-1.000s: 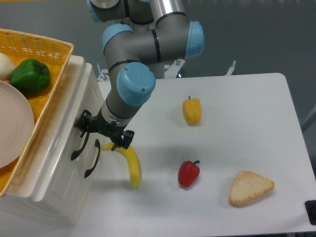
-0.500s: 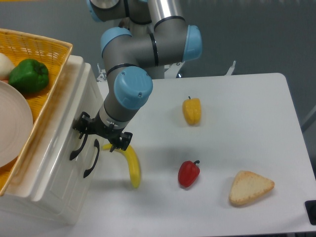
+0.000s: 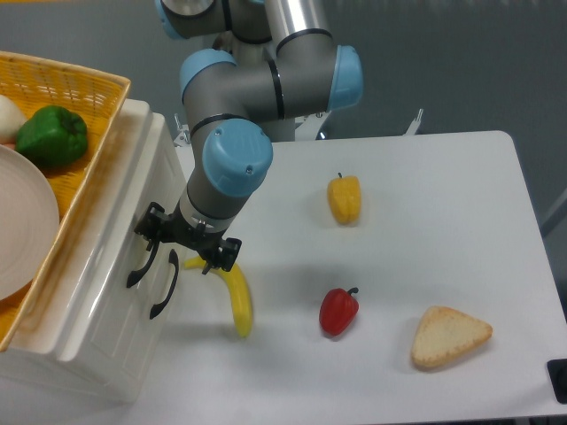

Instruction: Slide the top white drawer open

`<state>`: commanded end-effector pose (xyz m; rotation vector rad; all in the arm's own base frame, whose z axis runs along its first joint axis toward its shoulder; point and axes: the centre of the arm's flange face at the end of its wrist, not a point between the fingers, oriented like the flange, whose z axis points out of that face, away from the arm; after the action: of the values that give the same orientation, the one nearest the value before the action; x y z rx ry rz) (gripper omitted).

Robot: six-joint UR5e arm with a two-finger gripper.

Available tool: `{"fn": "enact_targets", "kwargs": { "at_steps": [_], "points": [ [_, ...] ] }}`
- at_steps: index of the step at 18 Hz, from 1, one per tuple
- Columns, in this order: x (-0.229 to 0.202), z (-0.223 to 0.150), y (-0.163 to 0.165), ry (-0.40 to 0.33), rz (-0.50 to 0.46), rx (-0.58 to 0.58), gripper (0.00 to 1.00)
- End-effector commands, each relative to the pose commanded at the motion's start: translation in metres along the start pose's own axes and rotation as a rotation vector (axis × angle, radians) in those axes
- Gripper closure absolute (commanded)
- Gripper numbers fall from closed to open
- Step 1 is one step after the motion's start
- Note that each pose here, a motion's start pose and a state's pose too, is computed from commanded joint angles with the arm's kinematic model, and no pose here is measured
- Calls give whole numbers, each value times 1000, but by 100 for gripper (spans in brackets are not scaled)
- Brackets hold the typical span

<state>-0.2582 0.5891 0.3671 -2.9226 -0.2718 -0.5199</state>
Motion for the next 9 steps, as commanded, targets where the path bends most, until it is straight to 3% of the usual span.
{"fn": "enact_targets", "kwargs": {
  "at_steps": [9],
  "points": [
    [-1,-6,-1,-29,6,-1,0]
  ]
}}
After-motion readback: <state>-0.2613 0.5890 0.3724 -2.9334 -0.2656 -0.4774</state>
